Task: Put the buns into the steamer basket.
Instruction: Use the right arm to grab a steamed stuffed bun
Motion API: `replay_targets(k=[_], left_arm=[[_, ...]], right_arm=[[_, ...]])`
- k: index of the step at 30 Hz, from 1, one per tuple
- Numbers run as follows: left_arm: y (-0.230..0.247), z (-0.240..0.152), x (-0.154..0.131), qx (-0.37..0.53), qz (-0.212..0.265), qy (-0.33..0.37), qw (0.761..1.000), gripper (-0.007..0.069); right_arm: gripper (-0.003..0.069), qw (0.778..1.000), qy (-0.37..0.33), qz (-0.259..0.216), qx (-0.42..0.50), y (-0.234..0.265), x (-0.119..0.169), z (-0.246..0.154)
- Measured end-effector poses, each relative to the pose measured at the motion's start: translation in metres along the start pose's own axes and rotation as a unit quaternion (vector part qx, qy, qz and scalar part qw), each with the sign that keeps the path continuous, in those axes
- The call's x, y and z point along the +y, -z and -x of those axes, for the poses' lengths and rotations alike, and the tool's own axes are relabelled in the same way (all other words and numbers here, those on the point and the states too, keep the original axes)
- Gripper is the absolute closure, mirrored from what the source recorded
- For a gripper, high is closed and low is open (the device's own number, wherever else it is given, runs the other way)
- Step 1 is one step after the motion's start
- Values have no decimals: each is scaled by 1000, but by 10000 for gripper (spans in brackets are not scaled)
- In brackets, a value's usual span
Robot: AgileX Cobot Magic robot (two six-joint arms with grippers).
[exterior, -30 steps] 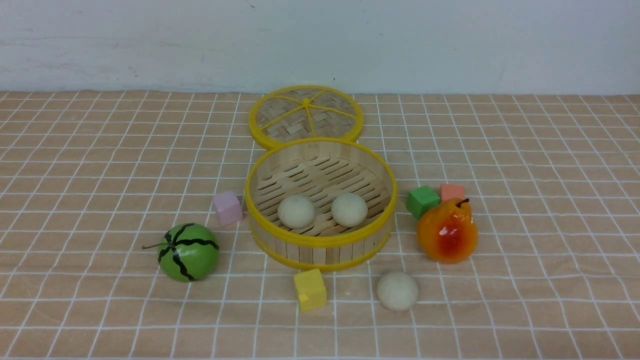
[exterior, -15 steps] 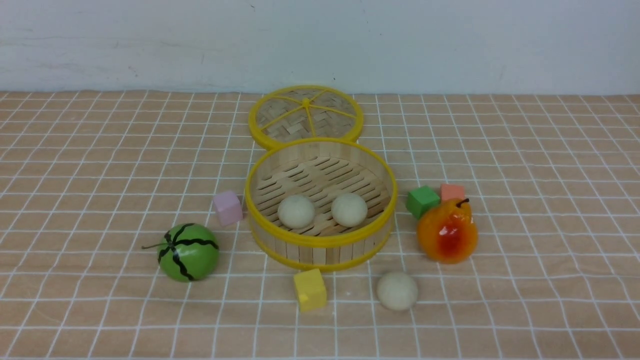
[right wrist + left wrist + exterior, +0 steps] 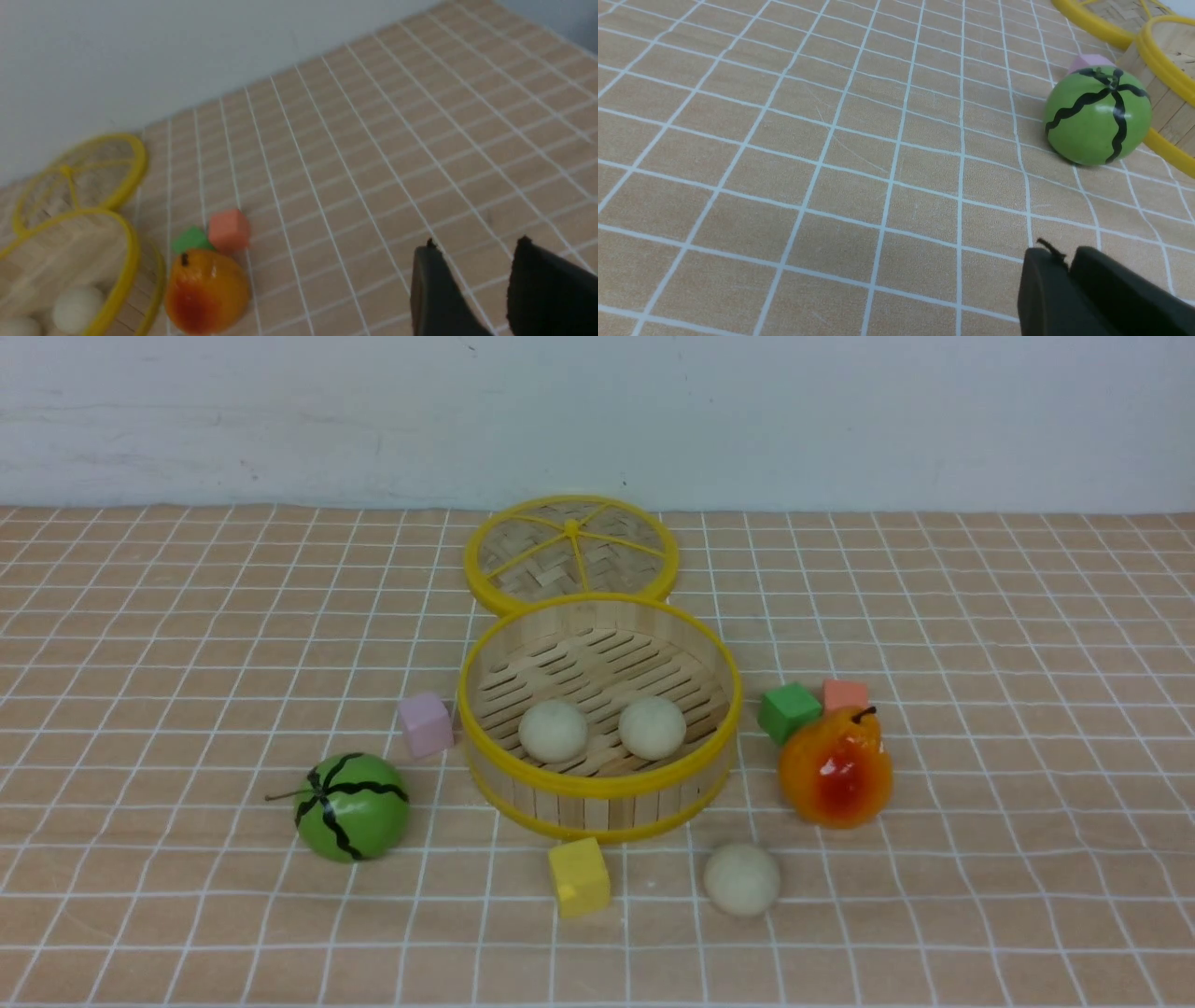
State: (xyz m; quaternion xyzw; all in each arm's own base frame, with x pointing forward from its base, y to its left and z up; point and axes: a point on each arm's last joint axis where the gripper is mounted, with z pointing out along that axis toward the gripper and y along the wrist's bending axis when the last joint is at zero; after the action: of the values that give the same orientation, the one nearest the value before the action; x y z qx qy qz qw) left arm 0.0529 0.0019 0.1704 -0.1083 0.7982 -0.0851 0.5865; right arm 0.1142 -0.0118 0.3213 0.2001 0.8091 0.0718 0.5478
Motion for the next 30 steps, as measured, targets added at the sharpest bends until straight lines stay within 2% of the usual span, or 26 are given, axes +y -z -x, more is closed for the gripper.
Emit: replay_targets(k=[5, 11, 14, 15, 19, 21, 23, 25, 30], left_arm=[[0, 0, 0, 0, 0, 0, 1000, 549], [0, 0, 0, 0, 0, 0, 1000, 541], [0, 0, 0, 0, 0, 0, 1000, 538], [0, 0, 0, 0, 0, 0, 1000, 536], [0, 0, 0, 0, 0, 0, 1000, 533], [0, 0, 0, 0, 0, 0, 1000, 533], [0, 0, 0, 0, 0, 0, 1000, 531], [0, 0, 0, 0, 0, 0, 1000, 526], [0, 0, 0, 0, 0, 0, 1000, 520]], right_arm=[[418, 998, 10, -6, 61, -32, 5, -6], [418, 981, 104, 55, 154, -63, 34, -31], [418, 958, 173, 97, 209, -76, 59, -45], [418, 939, 213, 120, 243, -83, 79, -49], [418, 901, 279, 158, 294, -100, 126, -53], [418, 894, 287, 164, 304, -106, 138, -55], [418, 880, 299, 172, 326, -124, 162, -64], [418, 878, 293, 177, 336, -136, 176, -67], [418, 868, 286, 166, 370, -168, 193, -88]])
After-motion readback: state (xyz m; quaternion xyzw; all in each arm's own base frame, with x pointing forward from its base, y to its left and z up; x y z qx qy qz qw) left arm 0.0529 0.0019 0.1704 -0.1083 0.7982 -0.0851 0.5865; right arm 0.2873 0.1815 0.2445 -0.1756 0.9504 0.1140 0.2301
